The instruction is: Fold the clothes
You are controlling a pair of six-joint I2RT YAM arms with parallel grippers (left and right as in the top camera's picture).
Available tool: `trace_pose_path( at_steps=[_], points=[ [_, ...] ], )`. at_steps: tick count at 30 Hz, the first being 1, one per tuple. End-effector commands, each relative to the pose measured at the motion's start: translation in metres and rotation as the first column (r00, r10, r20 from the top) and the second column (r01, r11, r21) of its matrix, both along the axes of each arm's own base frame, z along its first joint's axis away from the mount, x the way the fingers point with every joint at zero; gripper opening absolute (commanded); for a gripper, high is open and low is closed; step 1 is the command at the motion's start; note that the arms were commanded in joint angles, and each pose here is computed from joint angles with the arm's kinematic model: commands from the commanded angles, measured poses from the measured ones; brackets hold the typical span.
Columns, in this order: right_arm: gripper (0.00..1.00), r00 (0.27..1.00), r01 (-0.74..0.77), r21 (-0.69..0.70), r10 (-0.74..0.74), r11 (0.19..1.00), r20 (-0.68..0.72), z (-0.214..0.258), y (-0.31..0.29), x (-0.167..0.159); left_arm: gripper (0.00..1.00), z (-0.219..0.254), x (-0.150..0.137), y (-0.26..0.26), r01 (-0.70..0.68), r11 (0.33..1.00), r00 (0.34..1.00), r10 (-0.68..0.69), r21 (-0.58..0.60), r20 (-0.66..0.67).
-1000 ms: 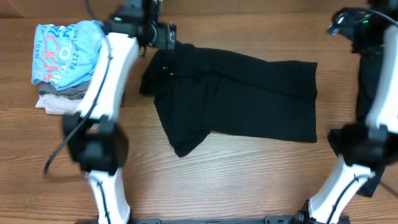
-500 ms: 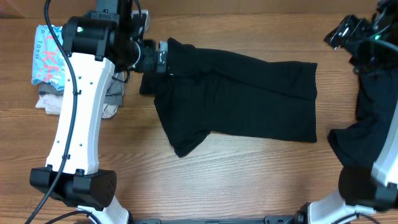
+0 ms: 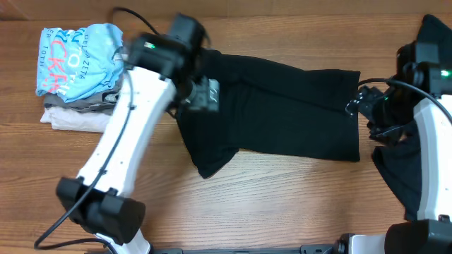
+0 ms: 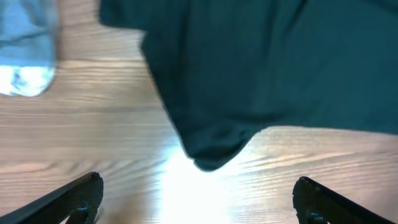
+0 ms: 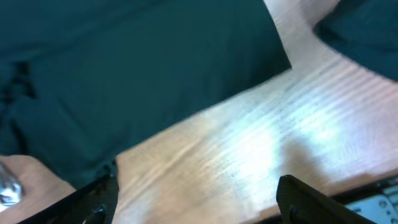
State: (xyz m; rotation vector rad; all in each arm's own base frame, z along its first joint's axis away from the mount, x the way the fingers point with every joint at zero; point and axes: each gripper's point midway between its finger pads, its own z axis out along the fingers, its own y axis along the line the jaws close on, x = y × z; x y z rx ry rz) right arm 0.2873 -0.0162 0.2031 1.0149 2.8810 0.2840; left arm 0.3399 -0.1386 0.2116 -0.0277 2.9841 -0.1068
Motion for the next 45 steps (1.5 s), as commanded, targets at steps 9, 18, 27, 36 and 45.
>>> trace_pose_path(
  at_steps=[9, 18, 27, 36, 45],
  points=[
    [0.82, 0.999, 0.022, -0.018, -0.021, 1.000, 0.026, -0.019, -0.004, 0.008, 0.85, -0.124, -0.056, -0.035, 0.151, 0.988, 0.970, -0.143, 0.028, -0.194],
    [0.82, 0.999, 0.023, -0.021, -0.022, 1.000, 0.046, -0.019, -0.005, 0.013, 0.70, -0.182, -0.093, -0.038, 0.235, 0.970, 0.931, -0.242, -0.060, -0.273],
    [0.82, 0.997, 0.023, -0.024, -0.021, 0.999, 0.070, -0.018, -0.006, 0.019, 0.57, -0.203, -0.098, -0.033, 0.231, 0.971, 0.936, -0.237, -0.054, -0.261],
    [0.79, 0.997, 0.023, -0.024, -0.021, 0.999, 0.070, -0.018, -0.006, 0.019, 0.04, -0.226, -0.115, -0.022, 0.122, 0.992, 0.948, -0.126, -0.029, -0.292],
    [0.73, 0.999, 0.037, -0.010, -0.037, 0.999, -0.030, -0.046, -0.003, -0.001, 0.04, -0.189, -0.077, -0.026, 0.105, 0.993, 0.964, -0.115, -0.054, -0.240]
  ],
)
